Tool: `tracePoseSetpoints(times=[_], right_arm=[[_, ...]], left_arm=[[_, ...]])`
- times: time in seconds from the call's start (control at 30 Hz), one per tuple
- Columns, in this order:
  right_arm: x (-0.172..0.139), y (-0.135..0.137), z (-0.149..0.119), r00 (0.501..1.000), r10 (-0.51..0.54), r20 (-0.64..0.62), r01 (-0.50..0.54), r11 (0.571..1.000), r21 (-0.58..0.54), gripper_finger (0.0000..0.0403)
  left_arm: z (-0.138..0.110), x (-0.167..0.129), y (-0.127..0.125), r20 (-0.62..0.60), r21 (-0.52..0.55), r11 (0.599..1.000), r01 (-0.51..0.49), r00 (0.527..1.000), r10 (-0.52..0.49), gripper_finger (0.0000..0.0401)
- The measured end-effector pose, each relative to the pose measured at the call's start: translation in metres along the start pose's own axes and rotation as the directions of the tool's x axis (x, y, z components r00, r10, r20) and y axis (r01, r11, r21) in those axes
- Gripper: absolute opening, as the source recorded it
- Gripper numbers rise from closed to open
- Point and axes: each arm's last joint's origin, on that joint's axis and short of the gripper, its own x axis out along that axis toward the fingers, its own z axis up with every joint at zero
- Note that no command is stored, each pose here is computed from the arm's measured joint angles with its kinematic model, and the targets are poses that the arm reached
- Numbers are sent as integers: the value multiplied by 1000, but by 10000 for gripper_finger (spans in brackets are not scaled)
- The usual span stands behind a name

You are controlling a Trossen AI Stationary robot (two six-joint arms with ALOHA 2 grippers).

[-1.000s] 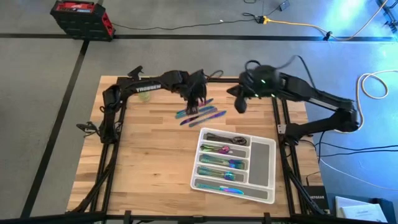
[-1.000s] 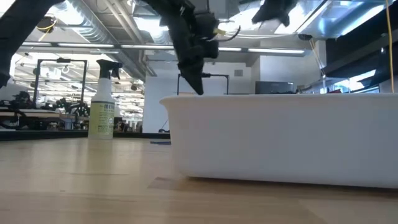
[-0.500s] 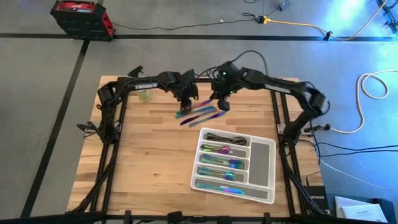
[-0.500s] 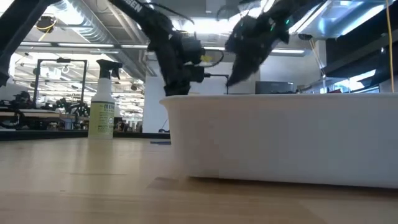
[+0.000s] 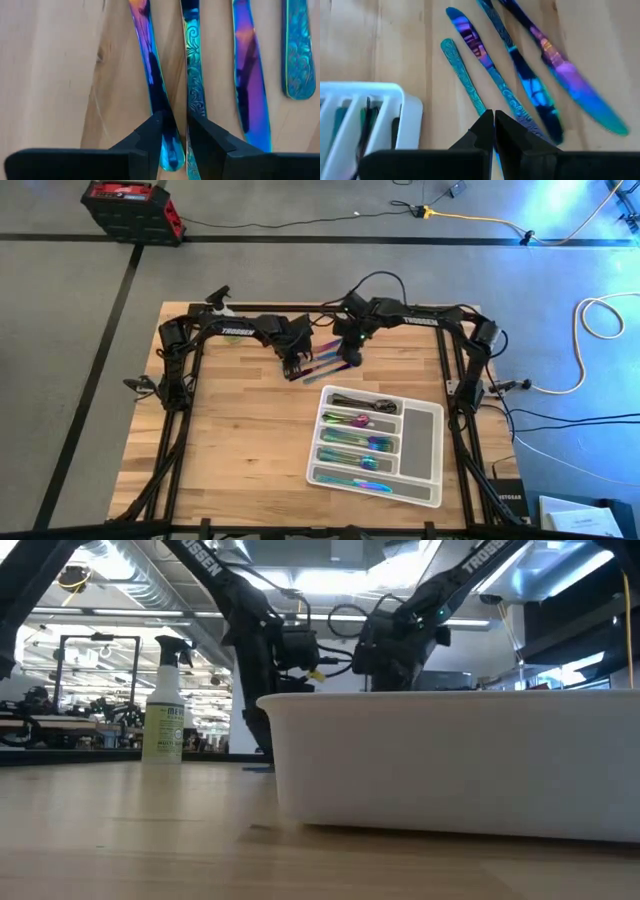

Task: Sort silverware
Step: Put the purple knife into the white silverware tray

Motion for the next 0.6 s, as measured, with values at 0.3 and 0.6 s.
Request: tracePoseSetpoints(times=[0.3, 0.6], right_arm=[[11, -8, 12, 999, 33, 15, -35, 967, 252, 0], [22, -19, 33, 998, 63, 14, -64, 927, 370, 0]], left_arm=[[5, 1, -1, 60, -1, 1000, 3, 998, -3, 81], [3, 1, -3, 41, -18, 1000, 7, 999, -6, 81]])
